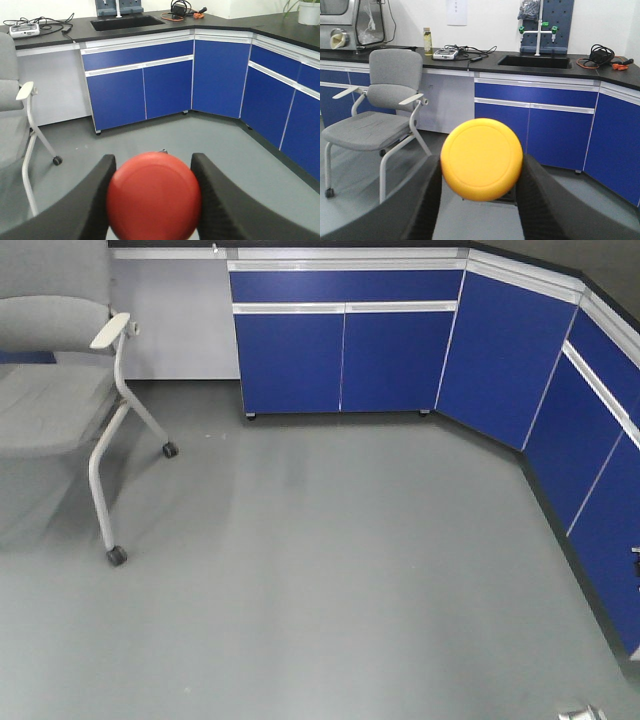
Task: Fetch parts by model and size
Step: 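Drive the base away from the bench carrying both buttons, then drive up to the counter with the red tray and stop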
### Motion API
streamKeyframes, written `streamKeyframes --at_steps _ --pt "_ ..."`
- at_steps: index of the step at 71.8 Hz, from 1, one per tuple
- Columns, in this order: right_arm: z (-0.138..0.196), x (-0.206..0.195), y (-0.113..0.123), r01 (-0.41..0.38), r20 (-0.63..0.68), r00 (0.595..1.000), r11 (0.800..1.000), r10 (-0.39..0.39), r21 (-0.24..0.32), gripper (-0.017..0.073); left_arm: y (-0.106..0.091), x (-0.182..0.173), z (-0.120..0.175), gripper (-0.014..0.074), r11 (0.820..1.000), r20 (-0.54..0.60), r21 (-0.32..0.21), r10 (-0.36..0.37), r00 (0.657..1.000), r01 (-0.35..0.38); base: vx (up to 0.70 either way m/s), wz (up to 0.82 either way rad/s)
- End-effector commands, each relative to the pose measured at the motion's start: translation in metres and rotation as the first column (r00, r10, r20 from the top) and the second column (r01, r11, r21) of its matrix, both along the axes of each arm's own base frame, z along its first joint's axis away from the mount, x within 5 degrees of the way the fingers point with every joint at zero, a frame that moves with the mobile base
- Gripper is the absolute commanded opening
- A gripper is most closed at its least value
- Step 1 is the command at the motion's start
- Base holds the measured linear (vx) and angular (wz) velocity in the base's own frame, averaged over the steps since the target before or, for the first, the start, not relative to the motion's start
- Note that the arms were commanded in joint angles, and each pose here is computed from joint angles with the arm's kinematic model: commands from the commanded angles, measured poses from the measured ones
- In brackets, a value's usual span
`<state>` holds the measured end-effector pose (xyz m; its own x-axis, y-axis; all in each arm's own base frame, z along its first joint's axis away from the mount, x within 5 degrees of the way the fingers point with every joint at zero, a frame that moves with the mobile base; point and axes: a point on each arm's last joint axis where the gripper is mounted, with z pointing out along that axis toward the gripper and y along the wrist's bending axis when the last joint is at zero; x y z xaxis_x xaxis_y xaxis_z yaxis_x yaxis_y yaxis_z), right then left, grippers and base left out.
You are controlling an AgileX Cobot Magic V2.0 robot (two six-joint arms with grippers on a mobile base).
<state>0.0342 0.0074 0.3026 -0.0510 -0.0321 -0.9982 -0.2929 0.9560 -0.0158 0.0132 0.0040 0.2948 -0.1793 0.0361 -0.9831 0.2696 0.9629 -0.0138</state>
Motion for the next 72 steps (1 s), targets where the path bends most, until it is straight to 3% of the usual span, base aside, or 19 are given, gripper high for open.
streamKeyframes --at_steps 1,37,72 --pt "0.0147 -0.0001 0.0003 -0.001 0.092 0.996 1.0 0.0 0.014 -0.001 -0.0008 0.0002 0.014 -0.0006 1.0 0.084 -0.024 -0.014 0.996 0.016 0.53 -0.05" --pt "0.0148 -0.0001 0.0003 -0.001 0.093 0.996 1.0 0.0 0.014 -0.001 -0.0009 0.0002 0.014 -0.0006 1.0 0.084 -0.025 -0.014 0.996 0.017 0.45 -0.13" --pt "0.0148 -0.0001 0.0003 -0.001 0.093 0.996 1.0 0.0 0.014 -0.001 -0.0009 0.0002 0.014 -0.0006 1.0 0.084 -0.025 -0.014 0.996 0.017 0.31 -0.85"
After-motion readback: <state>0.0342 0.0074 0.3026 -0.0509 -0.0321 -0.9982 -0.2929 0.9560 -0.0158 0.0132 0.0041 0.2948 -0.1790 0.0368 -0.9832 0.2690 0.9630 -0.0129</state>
